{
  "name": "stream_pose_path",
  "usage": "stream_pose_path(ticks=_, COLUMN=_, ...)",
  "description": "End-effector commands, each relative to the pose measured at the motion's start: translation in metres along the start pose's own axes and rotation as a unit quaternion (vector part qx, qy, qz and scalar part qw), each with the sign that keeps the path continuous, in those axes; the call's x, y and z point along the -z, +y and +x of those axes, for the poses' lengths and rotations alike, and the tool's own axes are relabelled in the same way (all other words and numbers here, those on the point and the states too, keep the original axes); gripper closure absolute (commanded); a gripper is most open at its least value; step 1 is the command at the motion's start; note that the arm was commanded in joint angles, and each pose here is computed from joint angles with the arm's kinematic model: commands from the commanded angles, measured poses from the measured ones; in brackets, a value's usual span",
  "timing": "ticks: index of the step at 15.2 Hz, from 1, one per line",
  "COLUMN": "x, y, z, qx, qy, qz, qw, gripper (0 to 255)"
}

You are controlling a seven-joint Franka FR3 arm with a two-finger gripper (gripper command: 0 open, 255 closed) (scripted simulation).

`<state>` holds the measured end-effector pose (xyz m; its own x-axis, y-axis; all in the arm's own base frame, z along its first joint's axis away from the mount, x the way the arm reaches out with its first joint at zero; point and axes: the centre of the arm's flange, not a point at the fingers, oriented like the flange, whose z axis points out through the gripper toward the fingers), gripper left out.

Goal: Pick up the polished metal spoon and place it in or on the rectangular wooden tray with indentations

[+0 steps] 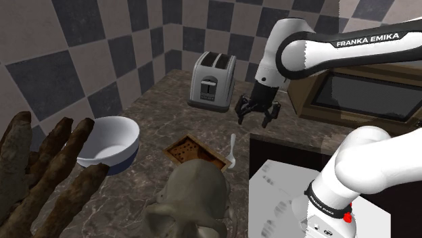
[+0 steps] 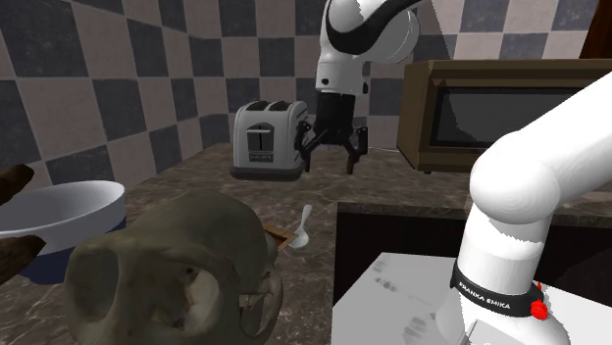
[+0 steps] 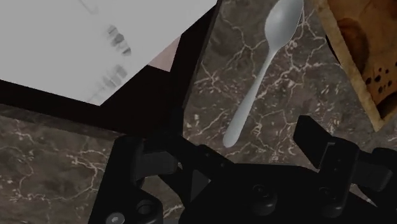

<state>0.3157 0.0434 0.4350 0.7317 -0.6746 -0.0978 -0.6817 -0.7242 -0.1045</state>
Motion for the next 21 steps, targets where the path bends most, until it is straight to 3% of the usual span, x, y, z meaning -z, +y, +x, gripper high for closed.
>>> stream_pose_path(ticks=1, x=-0.024, y=-0.008, z=0.002, qx=-0.046, qy=-0.002, qz=0.014, qw=0.9988, gripper=0)
stream_pose_path(ticks=5, x=-0.066, y=-0.026, z=0.006, qx=-0.125, qy=-0.006, qz=0.038, qw=0.9914, gripper=0)
stream_pose_path(ticks=13, x=-0.106, y=-0.030, z=0.006, qx=-0.125, qy=-0.006, qz=0.038, qw=0.9914, gripper=0)
stream_pose_path(ticks=20, x=-0.106, y=-0.030, z=0.006, qx=-0.125, qy=-0.006, qz=0.038, qw=0.9914, gripper=0)
stream_pose_path(ticks=21, x=-0.106, y=-0.030, z=0.006, qx=-0.125, qy=-0.006, qz=0.038, qw=0.9914, gripper=255)
